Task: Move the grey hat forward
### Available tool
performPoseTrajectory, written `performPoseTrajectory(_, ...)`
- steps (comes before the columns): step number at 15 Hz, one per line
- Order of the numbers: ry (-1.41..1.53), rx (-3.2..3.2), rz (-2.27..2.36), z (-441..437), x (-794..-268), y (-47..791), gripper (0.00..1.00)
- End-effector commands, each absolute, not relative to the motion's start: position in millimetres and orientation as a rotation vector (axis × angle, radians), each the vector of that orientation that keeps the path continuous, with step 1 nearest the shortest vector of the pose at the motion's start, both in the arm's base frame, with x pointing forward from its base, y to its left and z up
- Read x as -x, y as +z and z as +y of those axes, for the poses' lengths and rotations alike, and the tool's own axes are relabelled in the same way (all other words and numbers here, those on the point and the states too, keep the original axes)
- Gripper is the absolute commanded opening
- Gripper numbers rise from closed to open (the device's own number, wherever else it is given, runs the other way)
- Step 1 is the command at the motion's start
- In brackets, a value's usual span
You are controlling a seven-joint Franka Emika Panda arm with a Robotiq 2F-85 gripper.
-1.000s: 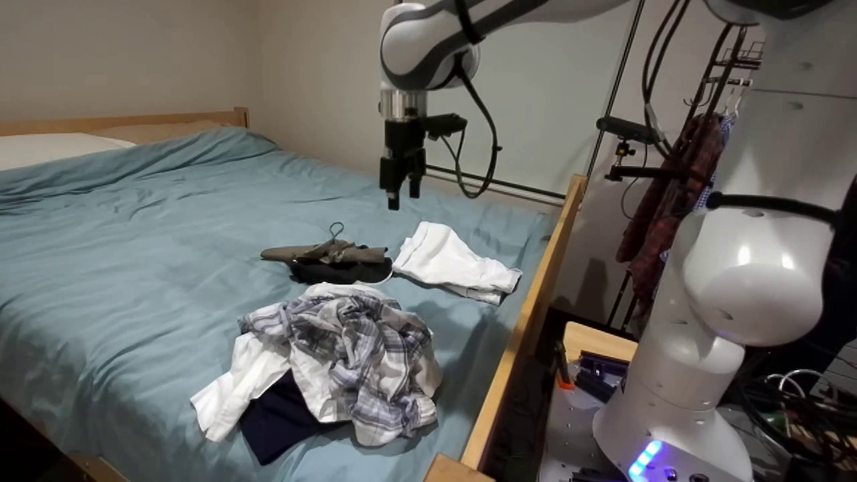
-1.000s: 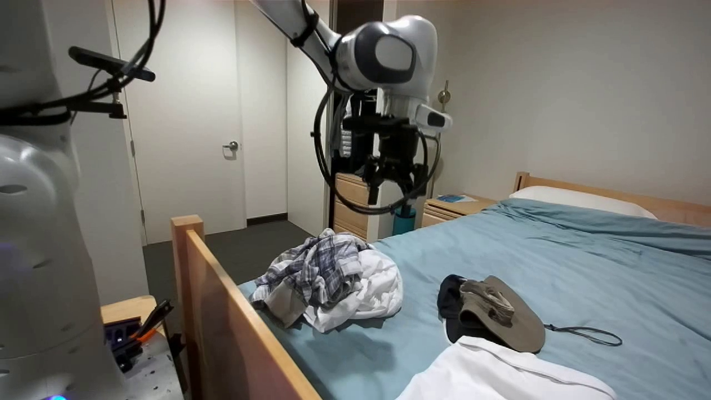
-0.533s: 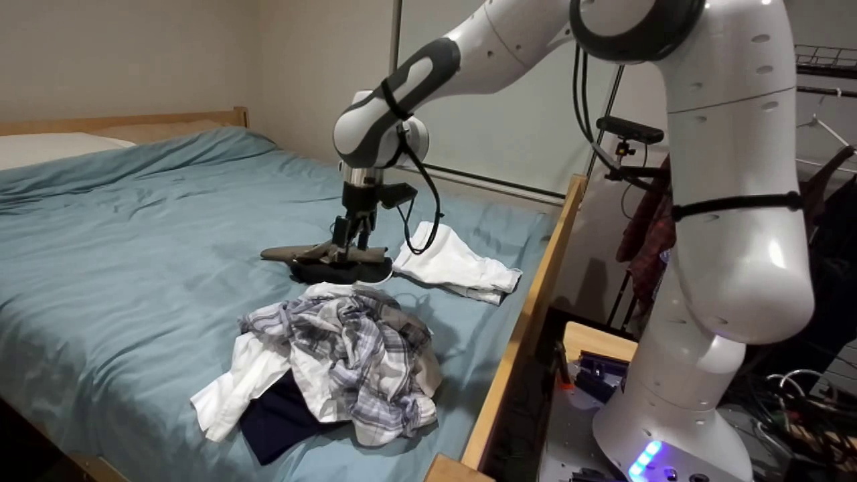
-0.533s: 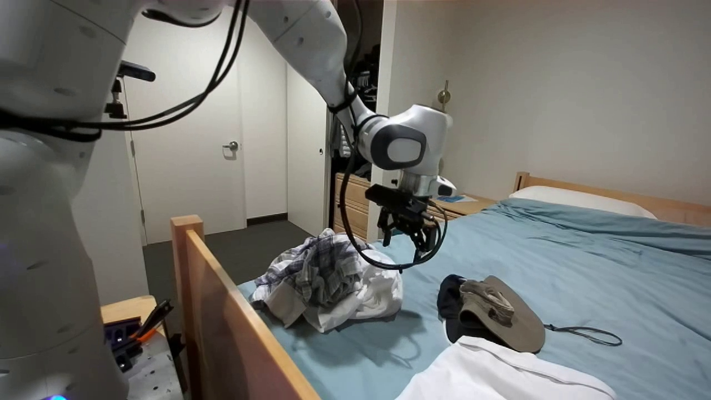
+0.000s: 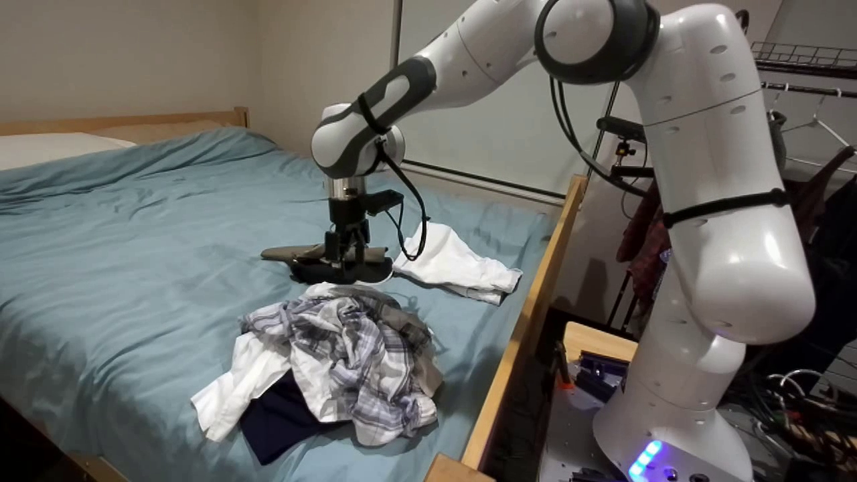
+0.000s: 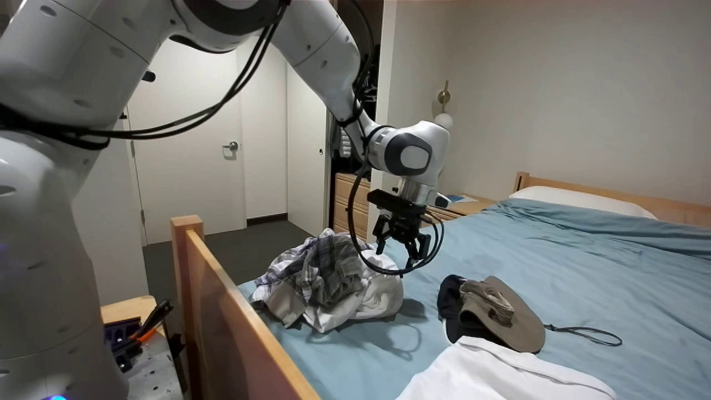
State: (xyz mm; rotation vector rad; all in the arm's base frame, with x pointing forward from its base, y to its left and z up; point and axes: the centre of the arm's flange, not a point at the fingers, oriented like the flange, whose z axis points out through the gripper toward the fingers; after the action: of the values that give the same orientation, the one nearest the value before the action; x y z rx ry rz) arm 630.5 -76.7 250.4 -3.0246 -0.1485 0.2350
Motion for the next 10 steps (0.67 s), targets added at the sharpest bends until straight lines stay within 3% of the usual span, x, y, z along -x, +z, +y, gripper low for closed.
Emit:
performPoseTrajectory(1,0.223,3.03,-0.127,-78.0,-633.5,254.4,1.0)
performPoseTrajectory(10,0.28,3.163,0.27,-177.7,-614.3,315.6,1.0)
